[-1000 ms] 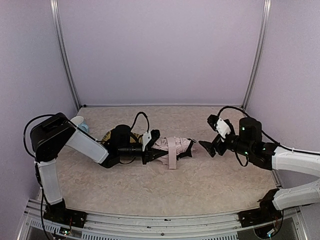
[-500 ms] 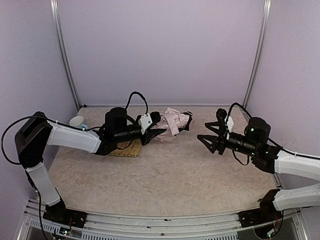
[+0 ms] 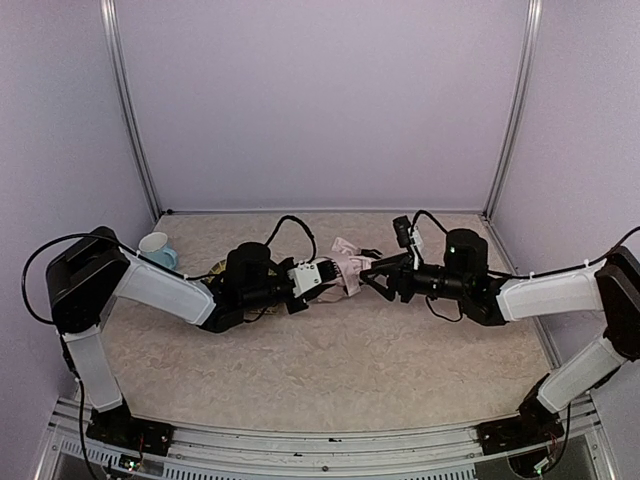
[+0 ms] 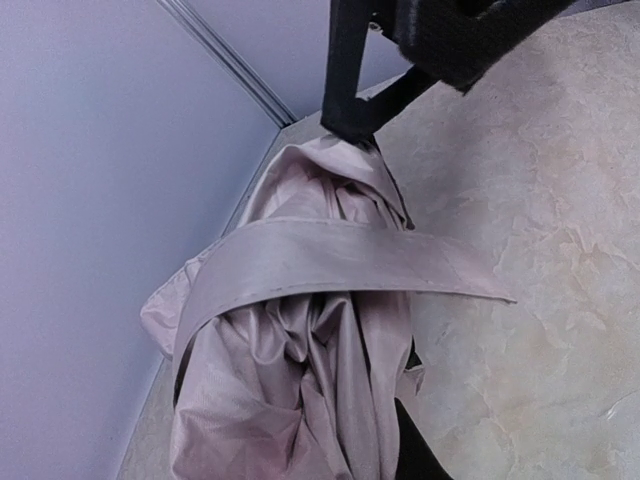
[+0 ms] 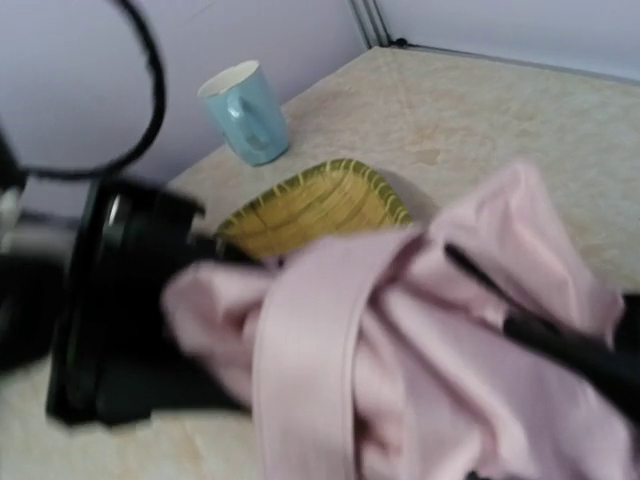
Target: Put away the umbrella
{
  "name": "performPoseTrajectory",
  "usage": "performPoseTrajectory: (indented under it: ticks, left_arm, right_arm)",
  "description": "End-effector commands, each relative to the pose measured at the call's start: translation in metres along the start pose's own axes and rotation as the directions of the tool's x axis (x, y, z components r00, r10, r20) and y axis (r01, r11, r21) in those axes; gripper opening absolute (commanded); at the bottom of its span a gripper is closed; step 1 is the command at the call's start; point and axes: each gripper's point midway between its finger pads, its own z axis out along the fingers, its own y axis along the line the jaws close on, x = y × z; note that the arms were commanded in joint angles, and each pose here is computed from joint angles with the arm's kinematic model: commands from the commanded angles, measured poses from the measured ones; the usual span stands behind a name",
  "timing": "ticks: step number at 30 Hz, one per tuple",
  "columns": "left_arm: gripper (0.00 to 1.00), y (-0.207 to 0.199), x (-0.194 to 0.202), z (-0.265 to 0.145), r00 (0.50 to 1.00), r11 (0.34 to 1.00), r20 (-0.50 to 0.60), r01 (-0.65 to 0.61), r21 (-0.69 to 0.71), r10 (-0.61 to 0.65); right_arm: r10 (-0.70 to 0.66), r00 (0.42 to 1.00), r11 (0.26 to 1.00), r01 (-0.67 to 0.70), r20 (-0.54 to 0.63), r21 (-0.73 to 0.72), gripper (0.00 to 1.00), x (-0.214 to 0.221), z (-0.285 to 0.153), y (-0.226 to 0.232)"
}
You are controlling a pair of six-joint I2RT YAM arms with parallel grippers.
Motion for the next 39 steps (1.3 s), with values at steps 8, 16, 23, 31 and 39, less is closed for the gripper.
performPoseTrajectory:
  ticks: [8, 16, 23, 31, 39]
  left_arm:
    - [0.00, 0.023, -0.017, 0.000, 0.998, 0.993, 0.050, -0.043, -0.111, 0.049]
    - [0.00, 0.016, -0.014, 0.002, 0.997, 0.994, 0.039, -0.058, -0.098, 0.062]
    - [0.00, 0.015, -0.010, 0.004, 0.998, 0.993, 0.025, -0.062, -0.100, 0.065]
    - [0.00, 0.022, 0.002, 0.010, 0.997, 0.988, -0.026, -0.069, -0.136, 0.066]
    - [0.00, 0.033, 0.017, 0.011, 0.997, 0.986, -0.071, -0.046, -0.159, 0.035]
  right_arm:
    - [0.210, 0.972, 0.977, -0.212, -0.104, -0.007, 0.56, 0.029, 0.037, -0.010]
    - [0.235, 0.962, 0.968, -0.245, -0.142, -0.054, 0.50, 0.036, 0.055, -0.010]
    - [0.256, 0.950, 0.952, -0.280, -0.178, -0.125, 0.31, 0.040, 0.064, -0.001]
    - [0.242, 0.943, 0.939, -0.286, -0.228, -0.188, 0.04, 0.047, 0.064, 0.010]
    - [0.223, 0.942, 0.937, -0.277, -0.249, -0.212, 0.00, 0.051, 0.058, 0.016]
